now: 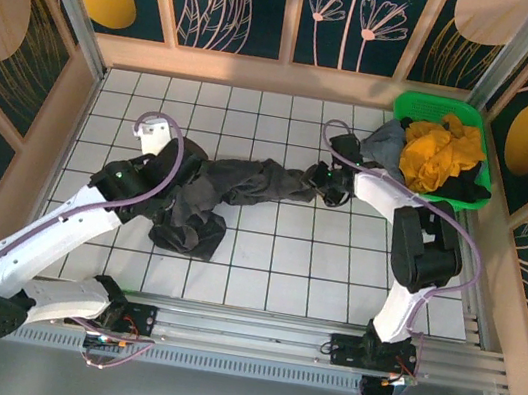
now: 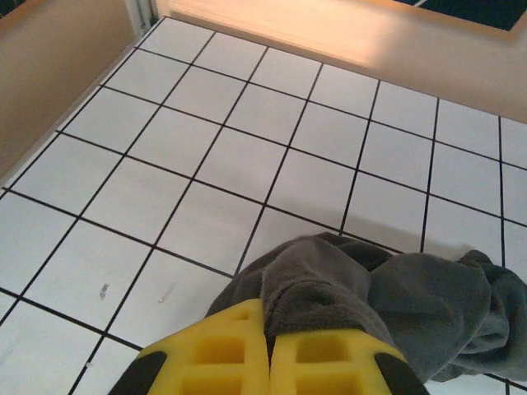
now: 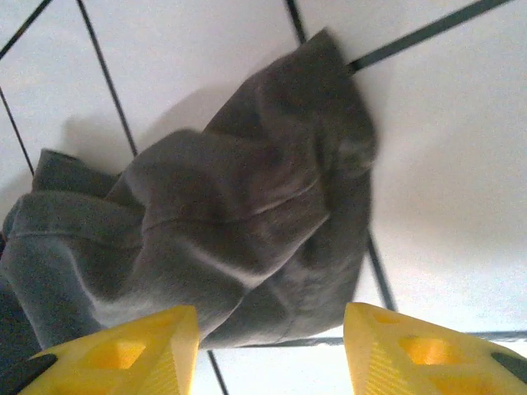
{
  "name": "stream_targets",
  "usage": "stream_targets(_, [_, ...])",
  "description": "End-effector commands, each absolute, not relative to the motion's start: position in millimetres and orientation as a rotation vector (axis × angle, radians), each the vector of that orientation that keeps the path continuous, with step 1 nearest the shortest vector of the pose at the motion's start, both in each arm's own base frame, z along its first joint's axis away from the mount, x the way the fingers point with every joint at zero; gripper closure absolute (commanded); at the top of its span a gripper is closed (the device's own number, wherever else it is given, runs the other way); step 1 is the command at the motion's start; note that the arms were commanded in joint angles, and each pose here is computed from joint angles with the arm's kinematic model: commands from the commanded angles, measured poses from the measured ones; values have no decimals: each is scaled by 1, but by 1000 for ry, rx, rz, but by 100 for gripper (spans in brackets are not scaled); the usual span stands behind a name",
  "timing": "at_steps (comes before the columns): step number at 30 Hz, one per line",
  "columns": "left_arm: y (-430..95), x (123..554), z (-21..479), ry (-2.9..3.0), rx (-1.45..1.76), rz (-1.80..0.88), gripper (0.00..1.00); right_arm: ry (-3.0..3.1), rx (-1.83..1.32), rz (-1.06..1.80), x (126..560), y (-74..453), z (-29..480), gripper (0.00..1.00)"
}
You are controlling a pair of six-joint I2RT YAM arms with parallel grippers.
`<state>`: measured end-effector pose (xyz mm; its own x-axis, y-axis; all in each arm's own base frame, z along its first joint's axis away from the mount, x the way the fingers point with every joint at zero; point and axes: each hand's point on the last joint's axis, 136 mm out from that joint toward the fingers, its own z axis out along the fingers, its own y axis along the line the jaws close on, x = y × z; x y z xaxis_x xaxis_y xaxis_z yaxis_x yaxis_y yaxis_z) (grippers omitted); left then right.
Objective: Fold and stack the t-shirts
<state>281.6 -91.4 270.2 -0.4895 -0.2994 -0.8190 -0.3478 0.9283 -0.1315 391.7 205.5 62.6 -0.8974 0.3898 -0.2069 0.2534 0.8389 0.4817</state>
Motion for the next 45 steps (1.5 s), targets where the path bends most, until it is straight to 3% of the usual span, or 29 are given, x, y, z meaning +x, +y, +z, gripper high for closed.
stream_targets(1, [-73,273,263,2104,-527,142,100,2712,521,669,383,216,61,50])
stream_targets(9, [-59,267,285,2032,-591,131,100,2683,641,694,400,224,53,49])
stream_targets(19, [-8,242,387,1627,-851,-34,100,2643,759,828,414,253,70,42])
stream_targets(23, [-3,238,393,1563,-868,-98,100,2662,834,889,407,269,62,36])
stream_targets(28, [0,236,393,1552,-875,-90,100,2724,943,898,404,277,26,37])
stream_targets(30, [2,235,395,1541,-876,-81,100,2745,974,924,403,282,18,44])
stream_targets(33, [-1,239,398,1539,-862,-75,100,2755,999,961,403,288,16,81])
stream_targets(36, [-7,244,395,1557,-851,-78,100,2729,989,960,407,286,27,100])
stream_targets(41, [-17,254,387,1589,-841,-84,100,2620,917,890,433,264,65,100])
stream_targets(45, [-26,282,382,1632,-833,-129,100,2455,830,921,477,238,124,100])
